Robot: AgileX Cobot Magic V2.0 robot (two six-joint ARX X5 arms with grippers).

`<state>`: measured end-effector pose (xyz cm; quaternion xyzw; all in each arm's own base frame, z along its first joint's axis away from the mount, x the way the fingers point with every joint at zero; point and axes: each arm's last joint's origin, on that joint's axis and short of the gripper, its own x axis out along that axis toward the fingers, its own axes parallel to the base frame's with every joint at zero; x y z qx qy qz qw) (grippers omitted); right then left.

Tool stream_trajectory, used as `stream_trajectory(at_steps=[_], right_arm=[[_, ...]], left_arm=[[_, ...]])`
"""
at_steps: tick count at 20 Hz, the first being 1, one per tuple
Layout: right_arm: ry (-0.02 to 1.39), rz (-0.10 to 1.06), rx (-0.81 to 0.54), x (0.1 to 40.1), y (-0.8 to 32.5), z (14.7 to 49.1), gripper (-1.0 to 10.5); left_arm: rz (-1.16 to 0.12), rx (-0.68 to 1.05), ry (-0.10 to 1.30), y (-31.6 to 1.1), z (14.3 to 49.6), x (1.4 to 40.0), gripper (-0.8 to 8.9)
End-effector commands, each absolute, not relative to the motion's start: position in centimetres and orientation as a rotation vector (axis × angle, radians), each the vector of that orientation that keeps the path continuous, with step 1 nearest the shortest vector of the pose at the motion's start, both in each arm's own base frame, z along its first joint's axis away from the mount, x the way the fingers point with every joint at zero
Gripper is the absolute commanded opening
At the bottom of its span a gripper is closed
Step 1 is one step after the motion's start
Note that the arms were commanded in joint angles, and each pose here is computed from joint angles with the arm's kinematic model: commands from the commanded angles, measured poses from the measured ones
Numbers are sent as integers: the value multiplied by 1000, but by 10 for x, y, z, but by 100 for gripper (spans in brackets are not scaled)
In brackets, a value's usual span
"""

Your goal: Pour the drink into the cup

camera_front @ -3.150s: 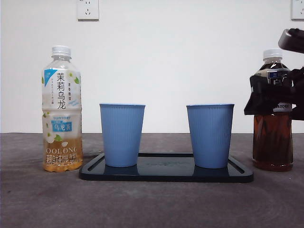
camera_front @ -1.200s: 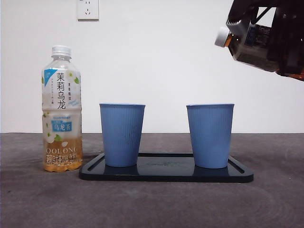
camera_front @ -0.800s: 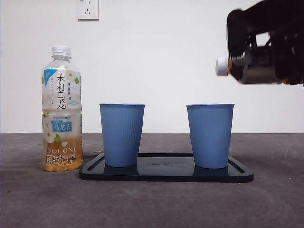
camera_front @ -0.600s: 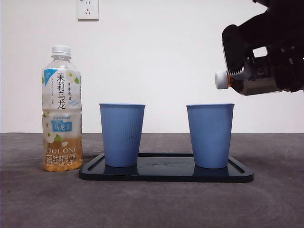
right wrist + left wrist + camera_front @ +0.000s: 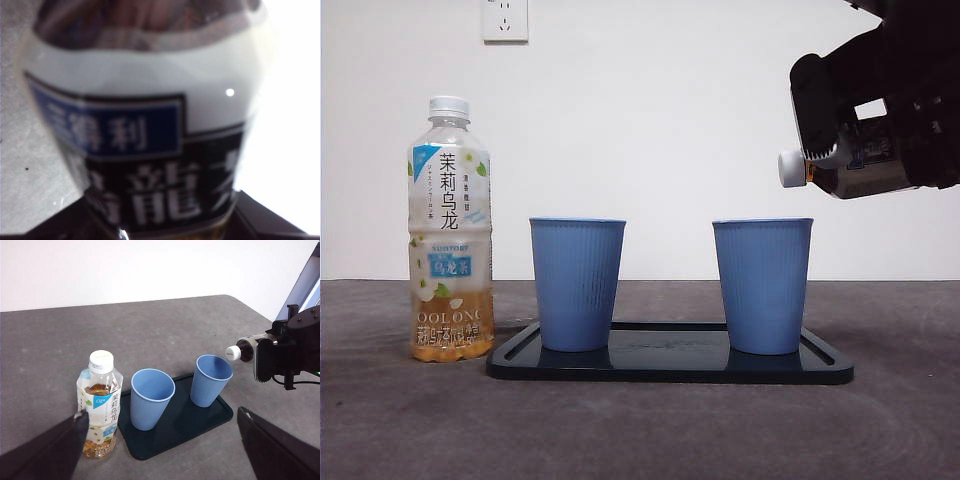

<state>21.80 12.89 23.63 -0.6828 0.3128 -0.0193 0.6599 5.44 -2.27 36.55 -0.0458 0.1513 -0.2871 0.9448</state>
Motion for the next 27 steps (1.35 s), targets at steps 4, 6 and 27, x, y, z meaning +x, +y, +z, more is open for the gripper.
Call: stream_trajectory(at_steps=[4,6,27], right_arm=[[671,-92,-1516,221,133,246,139],[657,-113,-1486,222,134,247,139],[407,-23,-176,222,74,284,140]], left_arm=[[-588,-95,300,-23,367,54,459],[-588,-93,300,-23,367,54,459],[-586,-94,336,-24,365,61,459]])
